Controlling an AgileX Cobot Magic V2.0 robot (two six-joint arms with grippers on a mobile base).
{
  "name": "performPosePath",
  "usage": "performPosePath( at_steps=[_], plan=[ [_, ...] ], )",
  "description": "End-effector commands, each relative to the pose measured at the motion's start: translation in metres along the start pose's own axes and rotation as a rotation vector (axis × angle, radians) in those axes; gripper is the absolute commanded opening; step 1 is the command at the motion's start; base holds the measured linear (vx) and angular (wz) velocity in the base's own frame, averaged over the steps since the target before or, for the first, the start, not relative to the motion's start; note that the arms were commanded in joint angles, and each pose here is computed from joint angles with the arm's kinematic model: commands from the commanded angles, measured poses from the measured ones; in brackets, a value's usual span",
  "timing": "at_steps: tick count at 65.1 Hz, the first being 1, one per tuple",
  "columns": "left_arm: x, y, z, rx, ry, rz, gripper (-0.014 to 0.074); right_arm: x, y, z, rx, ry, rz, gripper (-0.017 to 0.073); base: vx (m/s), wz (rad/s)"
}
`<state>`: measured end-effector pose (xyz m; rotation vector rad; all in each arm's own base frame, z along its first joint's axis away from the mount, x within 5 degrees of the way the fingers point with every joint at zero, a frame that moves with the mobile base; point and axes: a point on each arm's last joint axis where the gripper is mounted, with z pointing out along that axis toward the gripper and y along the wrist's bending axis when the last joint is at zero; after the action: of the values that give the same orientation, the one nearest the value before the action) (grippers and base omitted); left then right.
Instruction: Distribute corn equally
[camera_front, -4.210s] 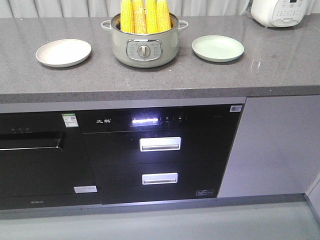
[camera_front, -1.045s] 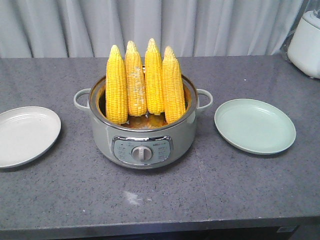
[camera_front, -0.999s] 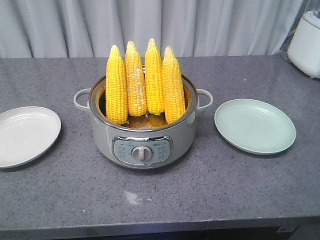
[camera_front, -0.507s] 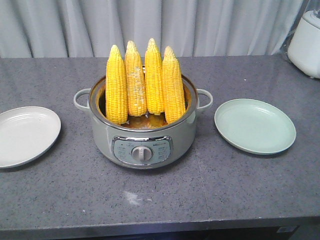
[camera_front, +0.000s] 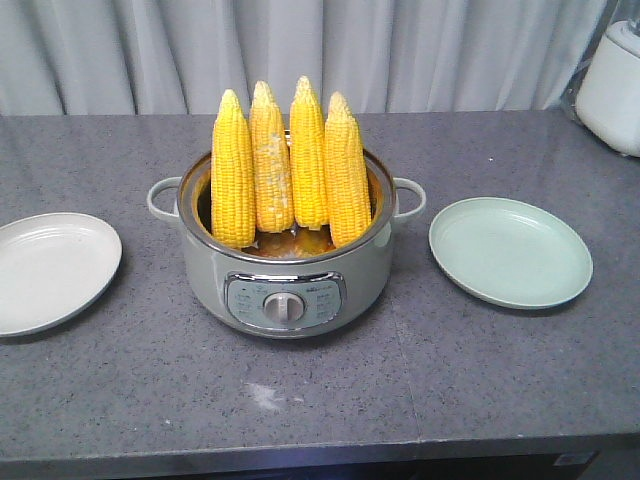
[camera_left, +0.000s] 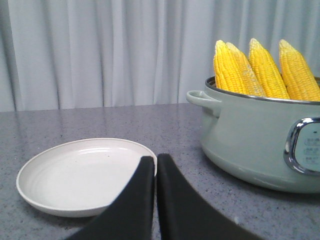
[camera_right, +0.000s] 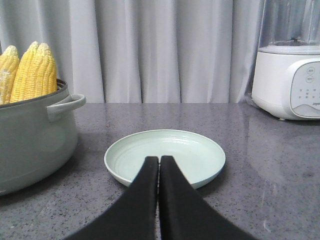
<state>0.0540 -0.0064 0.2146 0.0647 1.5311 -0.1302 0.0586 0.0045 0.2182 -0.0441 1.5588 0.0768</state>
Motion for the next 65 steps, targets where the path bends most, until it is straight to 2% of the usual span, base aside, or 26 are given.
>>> performPosePath(
  at_steps=[1, 15, 28, 36, 41, 51, 65],
  plan=[
    [-0.041, -0.002, -0.007, 0.005, -0.119, -0.011, -0.0006, -0.030, 0.000, 0.005, 0.003, -0.059, -0.012, -0.0010, 0.00, 0.00],
    [-0.109, -0.002, -0.003, -0.023, -0.006, -0.006, -0.0006, -0.089, 0.001, 0.035, 0.009, 0.081, -0.011, -0.0010, 0.00, 0.00],
    [-0.173, -0.003, 0.027, -0.054, 0.174, -0.032, -0.0006, -0.142, 0.002, 0.066, 0.018, 0.255, -0.010, -0.0010, 0.00, 0.00],
    [-0.201, -0.003, 0.055, -0.089, 0.337, -0.091, -0.0006, -0.166, 0.002, 0.086, 0.023, 0.361, -0.014, -0.0010, 0.00, 0.00],
    [-0.210, -0.003, 0.076, -0.110, 0.457, -0.093, -0.0006, -0.179, 0.002, 0.098, 0.026, 0.416, -0.013, -0.0010, 0.00, 0.00],
    [-0.222, -0.003, 0.113, -0.138, 0.621, -0.093, -0.0006, -0.187, 0.002, 0.126, 0.031, 0.553, -0.012, -0.0010, 0.00, 0.00],
    [-0.214, -0.002, 0.142, -0.147, 0.713, -0.085, -0.0006, -0.178, 0.001, 0.146, 0.033, 0.635, -0.012, -0.0010, 0.00, 0.00]
  ],
)
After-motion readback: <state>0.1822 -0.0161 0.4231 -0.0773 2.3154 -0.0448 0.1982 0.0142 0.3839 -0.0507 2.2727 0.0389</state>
